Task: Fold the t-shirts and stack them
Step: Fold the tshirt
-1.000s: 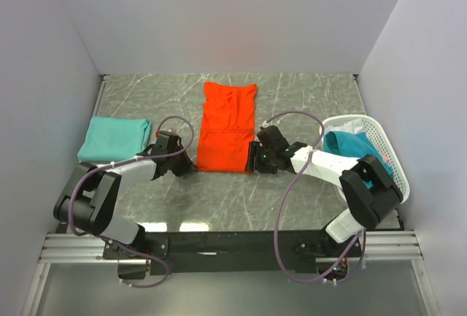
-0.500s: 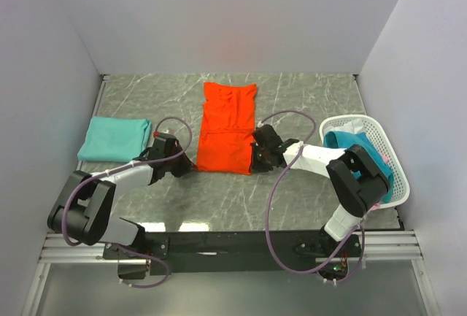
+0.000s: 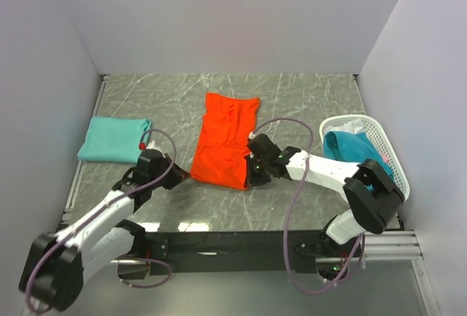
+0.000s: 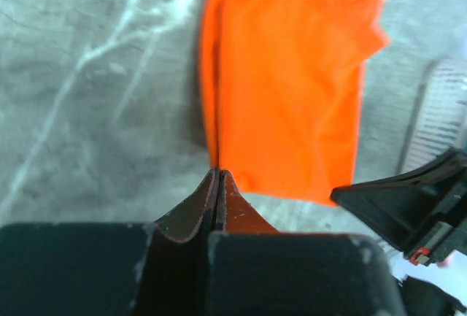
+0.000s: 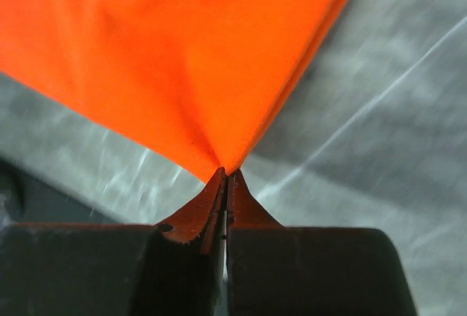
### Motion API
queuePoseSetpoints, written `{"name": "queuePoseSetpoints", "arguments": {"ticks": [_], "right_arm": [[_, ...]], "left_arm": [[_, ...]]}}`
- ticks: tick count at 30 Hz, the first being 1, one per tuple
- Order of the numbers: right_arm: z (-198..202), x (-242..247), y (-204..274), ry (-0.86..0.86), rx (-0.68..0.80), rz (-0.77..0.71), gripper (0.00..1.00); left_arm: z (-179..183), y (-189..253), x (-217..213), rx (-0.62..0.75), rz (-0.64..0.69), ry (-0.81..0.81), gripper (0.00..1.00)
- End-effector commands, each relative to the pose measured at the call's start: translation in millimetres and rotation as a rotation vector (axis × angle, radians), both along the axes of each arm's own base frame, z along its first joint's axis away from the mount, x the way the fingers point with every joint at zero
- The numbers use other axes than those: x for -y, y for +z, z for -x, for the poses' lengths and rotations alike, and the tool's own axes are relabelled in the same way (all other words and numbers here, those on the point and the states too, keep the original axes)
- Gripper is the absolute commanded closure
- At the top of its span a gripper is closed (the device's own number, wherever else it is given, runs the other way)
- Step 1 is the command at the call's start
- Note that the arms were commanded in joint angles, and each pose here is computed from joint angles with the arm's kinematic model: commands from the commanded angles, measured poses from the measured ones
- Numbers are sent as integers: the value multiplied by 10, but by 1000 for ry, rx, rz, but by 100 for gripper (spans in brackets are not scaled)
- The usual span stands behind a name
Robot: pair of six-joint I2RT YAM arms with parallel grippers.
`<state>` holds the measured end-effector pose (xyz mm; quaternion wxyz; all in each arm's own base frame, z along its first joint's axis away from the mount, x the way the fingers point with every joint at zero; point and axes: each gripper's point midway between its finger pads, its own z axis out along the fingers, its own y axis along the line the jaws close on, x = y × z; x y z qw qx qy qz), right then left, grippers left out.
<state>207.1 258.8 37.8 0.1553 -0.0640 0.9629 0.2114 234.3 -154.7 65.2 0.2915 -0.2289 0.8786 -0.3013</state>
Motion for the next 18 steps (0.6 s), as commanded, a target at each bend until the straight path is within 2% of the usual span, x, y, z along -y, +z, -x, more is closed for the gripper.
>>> {"name": "queuePoseSetpoints", "arguments": {"ticks": [1,9,18], "right_arm": [[338,43,246,56,-65,-17,100],[1086,-147,889,302,-178,-211,100],[1389,-189,1419,447,-201,-343,100]], "left_arm": [[132,160,-72,35,6,41,99],[335,817,-159,205,115,74,99],[392,1307,-329,305,129,142,99]]}}
